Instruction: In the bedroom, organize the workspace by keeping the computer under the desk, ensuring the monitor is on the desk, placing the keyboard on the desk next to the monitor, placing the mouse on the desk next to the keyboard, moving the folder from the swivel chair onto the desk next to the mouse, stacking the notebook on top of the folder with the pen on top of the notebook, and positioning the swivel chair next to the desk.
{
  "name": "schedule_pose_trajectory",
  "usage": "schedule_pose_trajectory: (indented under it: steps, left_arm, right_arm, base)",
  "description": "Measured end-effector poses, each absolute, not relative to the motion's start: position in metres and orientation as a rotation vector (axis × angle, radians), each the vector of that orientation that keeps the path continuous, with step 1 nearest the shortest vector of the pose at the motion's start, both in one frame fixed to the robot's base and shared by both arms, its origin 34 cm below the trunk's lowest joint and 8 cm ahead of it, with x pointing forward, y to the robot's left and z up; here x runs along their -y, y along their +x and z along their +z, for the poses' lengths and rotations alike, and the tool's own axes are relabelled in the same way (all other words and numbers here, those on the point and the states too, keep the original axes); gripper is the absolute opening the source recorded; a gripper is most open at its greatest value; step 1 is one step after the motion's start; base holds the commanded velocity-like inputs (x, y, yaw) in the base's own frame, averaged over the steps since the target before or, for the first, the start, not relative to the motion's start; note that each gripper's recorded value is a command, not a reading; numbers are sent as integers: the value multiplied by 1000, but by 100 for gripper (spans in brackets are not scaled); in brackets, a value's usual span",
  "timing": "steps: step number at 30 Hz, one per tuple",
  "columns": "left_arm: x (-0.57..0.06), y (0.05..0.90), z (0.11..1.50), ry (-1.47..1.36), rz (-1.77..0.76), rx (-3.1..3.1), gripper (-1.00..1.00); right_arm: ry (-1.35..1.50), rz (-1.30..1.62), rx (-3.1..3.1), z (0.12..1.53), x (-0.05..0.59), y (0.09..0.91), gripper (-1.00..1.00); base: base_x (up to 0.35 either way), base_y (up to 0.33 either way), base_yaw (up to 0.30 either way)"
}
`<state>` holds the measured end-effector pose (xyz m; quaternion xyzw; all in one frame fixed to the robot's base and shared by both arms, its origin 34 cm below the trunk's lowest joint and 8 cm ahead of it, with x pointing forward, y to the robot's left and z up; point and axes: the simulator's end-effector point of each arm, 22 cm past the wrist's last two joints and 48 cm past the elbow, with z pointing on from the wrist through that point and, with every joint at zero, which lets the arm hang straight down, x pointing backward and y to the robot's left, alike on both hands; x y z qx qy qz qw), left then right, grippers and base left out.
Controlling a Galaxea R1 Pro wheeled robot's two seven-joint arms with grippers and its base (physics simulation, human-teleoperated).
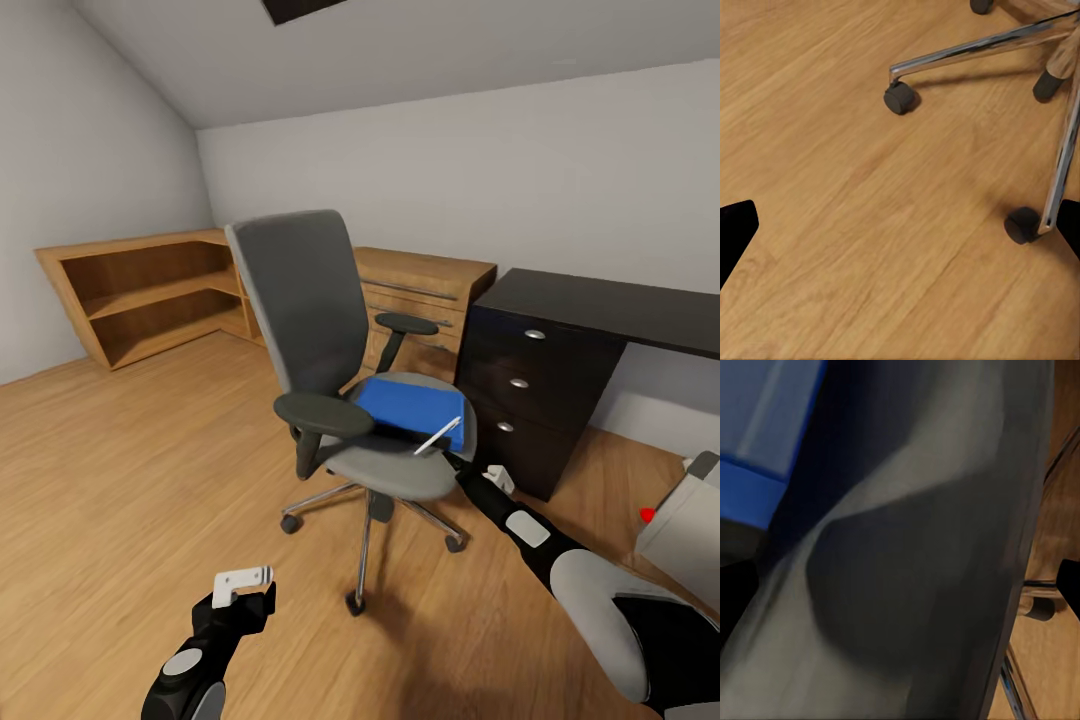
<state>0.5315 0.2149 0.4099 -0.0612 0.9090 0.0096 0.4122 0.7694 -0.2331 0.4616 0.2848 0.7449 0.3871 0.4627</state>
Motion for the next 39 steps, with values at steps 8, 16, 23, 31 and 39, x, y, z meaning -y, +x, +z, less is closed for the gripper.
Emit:
schedule_pose_trajectory:
  steps: [8, 16, 23, 31, 39]
  left_arm:
    - [-215, 532, 410, -153, 25, -2286, 100]
    - [-214, 532, 412, -153, 23, -2281, 100]
    - [-214, 533, 415, -152, 22, -2274, 100]
    - [-213, 533, 417, -150, 17, -2271, 100]
    - [-213, 533, 417, -150, 15, -2271, 100]
  right_arm:
    - [701, 951, -1831, 462, 233, 770, 100]
    - [693, 950, -1832, 464, 232, 769, 100]
    - [682, 949, -1831, 468, 232, 769, 100]
    - [688, 950, -1820, 472, 234, 770, 100]
    - [688, 949, -1821, 471, 234, 770, 100]
  base:
    - [4, 0, 1]
    - [0, 0, 131]
    - [0, 0, 191]
    - [222, 70, 54]
    - [307, 101, 2]
